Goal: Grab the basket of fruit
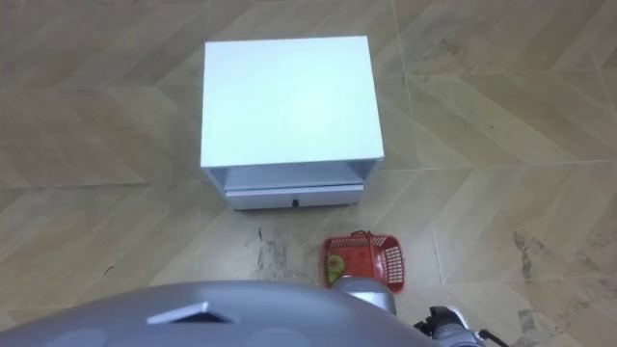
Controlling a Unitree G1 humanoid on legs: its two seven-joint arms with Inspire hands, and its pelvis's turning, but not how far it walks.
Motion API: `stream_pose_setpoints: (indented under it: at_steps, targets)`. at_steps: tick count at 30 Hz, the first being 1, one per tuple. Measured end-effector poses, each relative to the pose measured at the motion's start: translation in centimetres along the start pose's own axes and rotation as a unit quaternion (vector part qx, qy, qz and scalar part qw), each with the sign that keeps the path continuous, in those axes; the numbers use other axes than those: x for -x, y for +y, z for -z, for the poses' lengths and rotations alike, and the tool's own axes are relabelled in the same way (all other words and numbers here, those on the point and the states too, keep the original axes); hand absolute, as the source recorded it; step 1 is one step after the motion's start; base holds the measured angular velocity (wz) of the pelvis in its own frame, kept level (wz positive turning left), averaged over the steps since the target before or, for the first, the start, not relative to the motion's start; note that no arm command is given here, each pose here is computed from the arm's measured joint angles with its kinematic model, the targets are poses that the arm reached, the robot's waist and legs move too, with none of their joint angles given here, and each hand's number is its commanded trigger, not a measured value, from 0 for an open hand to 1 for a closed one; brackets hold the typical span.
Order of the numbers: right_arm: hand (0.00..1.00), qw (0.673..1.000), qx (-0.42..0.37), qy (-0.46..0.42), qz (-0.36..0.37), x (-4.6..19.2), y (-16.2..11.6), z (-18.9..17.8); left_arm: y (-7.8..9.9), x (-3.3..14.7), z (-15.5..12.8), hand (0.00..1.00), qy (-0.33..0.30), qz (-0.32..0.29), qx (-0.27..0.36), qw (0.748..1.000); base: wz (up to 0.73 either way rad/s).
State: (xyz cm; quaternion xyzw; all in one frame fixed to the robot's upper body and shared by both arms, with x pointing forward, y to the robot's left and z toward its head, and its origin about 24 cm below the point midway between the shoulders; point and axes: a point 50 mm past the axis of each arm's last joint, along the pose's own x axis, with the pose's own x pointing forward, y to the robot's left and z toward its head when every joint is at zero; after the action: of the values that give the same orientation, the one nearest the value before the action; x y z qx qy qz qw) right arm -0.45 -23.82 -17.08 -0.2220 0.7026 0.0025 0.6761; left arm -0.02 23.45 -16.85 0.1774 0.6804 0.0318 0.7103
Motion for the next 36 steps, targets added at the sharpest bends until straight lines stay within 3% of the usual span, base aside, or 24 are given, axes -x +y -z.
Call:
stream_pose_setpoints:
  at_steps: [21, 36]
  targets:
    - [0.00, 1.000, -0.002, 0.014, -0.020, -0.1, 0.2, 0.0, -0.8, 0.1, 1.2, 0.00, 0.030, 0.038, -0.006, 0.999, 0.01]
    - [0.00, 1.000, -0.006, 0.015, 0.005, -0.1, -0.6, -0.6, -0.6, 0.0, 0.0, 0.00, 0.022, 0.044, -0.021, 0.999, 0.04]
